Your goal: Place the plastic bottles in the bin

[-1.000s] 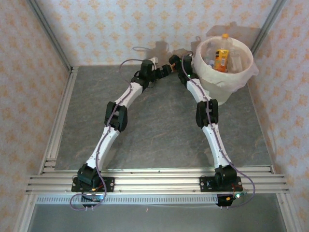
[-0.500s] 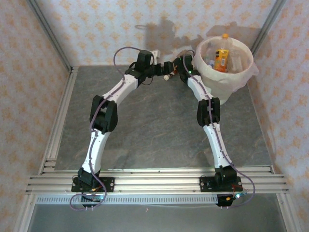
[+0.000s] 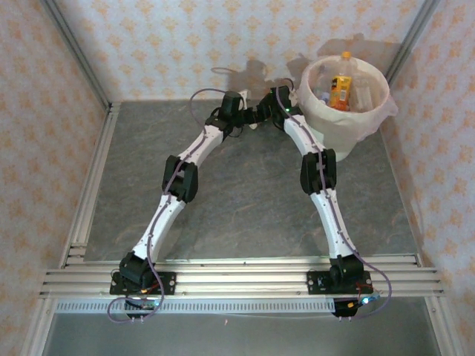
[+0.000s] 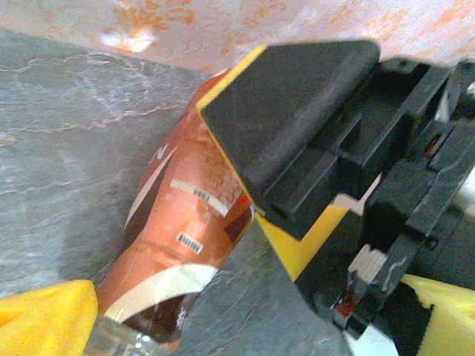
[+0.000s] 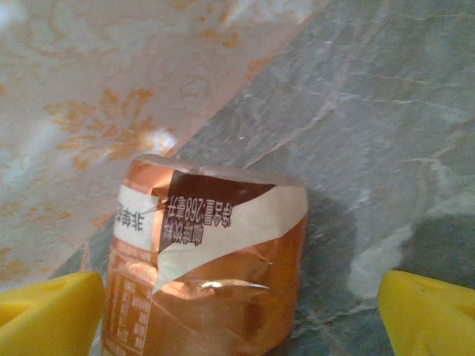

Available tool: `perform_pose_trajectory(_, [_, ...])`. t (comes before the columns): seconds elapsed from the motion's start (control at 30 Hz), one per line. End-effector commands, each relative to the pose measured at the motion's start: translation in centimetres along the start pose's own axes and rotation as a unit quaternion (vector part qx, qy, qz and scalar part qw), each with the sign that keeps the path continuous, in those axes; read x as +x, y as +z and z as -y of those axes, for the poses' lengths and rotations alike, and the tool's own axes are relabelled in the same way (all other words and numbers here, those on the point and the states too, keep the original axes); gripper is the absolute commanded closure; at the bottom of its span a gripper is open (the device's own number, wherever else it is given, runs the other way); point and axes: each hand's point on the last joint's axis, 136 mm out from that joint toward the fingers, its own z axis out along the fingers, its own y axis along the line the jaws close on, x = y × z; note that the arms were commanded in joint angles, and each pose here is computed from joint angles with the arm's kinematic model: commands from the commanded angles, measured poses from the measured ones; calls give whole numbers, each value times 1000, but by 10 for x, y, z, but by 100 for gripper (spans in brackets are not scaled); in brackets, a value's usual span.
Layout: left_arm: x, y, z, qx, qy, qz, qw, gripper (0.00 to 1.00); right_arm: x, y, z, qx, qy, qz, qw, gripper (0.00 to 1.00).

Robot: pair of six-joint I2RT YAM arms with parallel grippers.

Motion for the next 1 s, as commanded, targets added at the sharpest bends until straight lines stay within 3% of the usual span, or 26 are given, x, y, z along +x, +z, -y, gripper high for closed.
perform_pose_trajectory(0.0, [-1,6,11,15,-36,17,999,0,-7,-27,-8,5,18,-17,1000,5])
perform_pose_trajectory(0.2, [29,-5,53,54,-28,-42,997,0,-12,-31,-15,-26,36,-44,998,6])
perform_pose_trajectory(0.3, [35,-24,63,72,-36,-39,996,0,-13,-34,-17,-36,38,-56,997,9])
perform_pose_trajectory(0.57, [45,-91,54,62,-47,-25,997,0,5,-43,-16,-30,-12,-94,995,21])
perform_pose_trajectory(0.97, [57,-180,32,-26,-33,2,999,0,25,-48,1,44,-111,-89,989,35])
